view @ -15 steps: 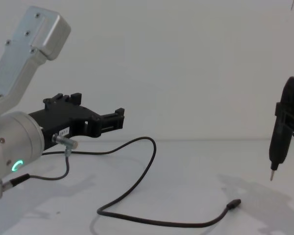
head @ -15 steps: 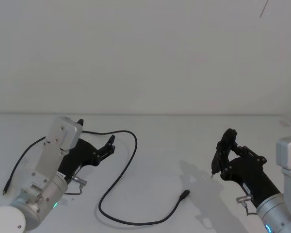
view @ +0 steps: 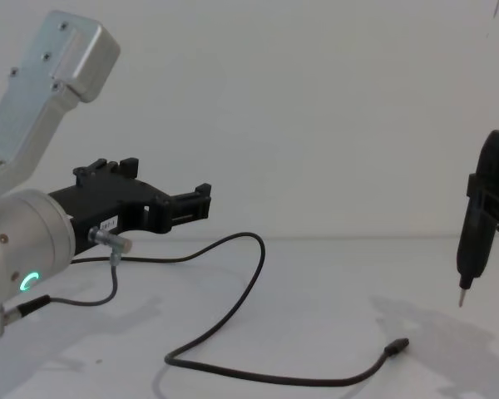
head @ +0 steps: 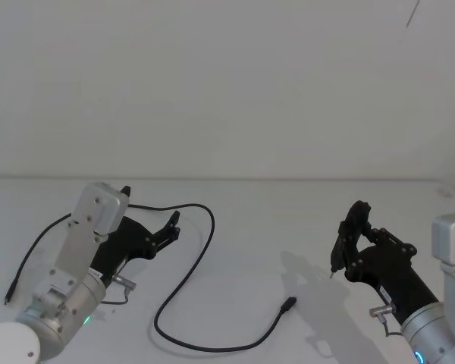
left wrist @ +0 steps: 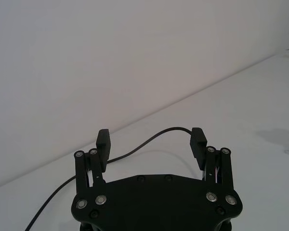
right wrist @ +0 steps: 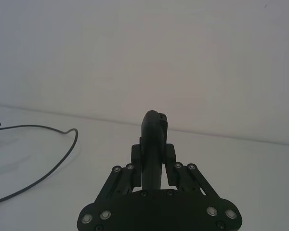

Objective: Pick up the data cable with the one hand.

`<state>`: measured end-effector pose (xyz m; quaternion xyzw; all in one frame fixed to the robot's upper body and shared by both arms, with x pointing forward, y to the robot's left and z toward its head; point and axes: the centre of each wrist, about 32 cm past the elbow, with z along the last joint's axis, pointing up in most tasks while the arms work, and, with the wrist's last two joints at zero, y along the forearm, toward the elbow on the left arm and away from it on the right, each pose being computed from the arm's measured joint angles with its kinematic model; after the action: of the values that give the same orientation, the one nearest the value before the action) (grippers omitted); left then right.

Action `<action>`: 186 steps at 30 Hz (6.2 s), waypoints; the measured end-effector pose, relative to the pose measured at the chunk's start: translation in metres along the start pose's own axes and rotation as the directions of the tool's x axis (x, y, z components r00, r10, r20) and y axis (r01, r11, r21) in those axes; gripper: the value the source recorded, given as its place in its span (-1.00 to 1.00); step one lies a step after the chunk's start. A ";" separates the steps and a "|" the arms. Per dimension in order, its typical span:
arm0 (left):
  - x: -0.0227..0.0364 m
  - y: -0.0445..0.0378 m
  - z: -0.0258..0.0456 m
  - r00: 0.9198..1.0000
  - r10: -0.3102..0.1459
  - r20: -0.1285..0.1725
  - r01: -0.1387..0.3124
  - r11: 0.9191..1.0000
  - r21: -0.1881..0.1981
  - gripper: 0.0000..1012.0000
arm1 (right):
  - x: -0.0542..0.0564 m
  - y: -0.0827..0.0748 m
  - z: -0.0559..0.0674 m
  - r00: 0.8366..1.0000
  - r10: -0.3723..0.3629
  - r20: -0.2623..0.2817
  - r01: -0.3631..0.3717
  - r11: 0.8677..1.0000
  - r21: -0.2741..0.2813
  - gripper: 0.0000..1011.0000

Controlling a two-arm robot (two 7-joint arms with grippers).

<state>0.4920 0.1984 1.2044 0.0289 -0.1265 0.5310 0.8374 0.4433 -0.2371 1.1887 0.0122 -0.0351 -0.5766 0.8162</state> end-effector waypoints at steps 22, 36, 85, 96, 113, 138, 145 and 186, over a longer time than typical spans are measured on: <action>0.0000 0.0000 0.0000 1.000 0.000 0.000 0.000 1.000 0.000 0.98 | 0.000 0.000 0.000 1.000 0.000 0.000 0.000 1.000 0.000 -0.45; 0.0036 -0.0022 0.0042 0.998 -0.058 0.013 0.058 0.998 0.002 0.98 | 0.000 0.000 0.000 1.000 0.000 0.000 0.000 1.000 0.000 -0.45; 0.0628 -0.0091 0.0923 0.643 -0.765 -0.002 0.700 0.588 0.406 0.98 | 0.000 0.000 0.000 1.000 0.000 0.000 0.000 1.000 0.000 -0.45; 0.0551 -0.0161 0.0890 0.605 -0.794 -0.049 0.728 0.528 0.436 0.98 | 0.000 0.000 0.000 1.000 0.000 0.000 0.000 1.000 0.000 -0.45; 0.0409 -0.0264 0.0732 0.579 -0.808 -0.109 0.751 0.476 0.457 0.98 | 0.000 0.000 0.000 1.000 0.000 0.000 0.000 1.000 0.000 -0.45; 0.0356 -0.0303 0.0674 0.575 -0.809 -0.123 0.753 0.465 0.465 -0.27 | 0.000 0.000 0.000 1.000 0.000 0.000 0.000 1.000 0.000 -0.45; 0.0352 -0.0306 0.0670 0.575 -0.809 -0.124 0.753 0.464 0.466 -0.70 | 0.000 0.000 0.000 1.000 0.000 0.000 0.000 1.000 0.000 -0.45; 0.0200 -0.0432 0.0729 0.546 -0.814 0.198 0.773 0.580 0.256 -0.91 | 0.037 0.018 0.038 0.998 0.070 -0.009 -0.068 0.987 0.147 -0.45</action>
<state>0.5256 0.1840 1.2834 0.2196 -0.1855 0.0908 0.9535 0.4694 -0.2651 1.2296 0.0750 -0.0722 -0.5438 0.8327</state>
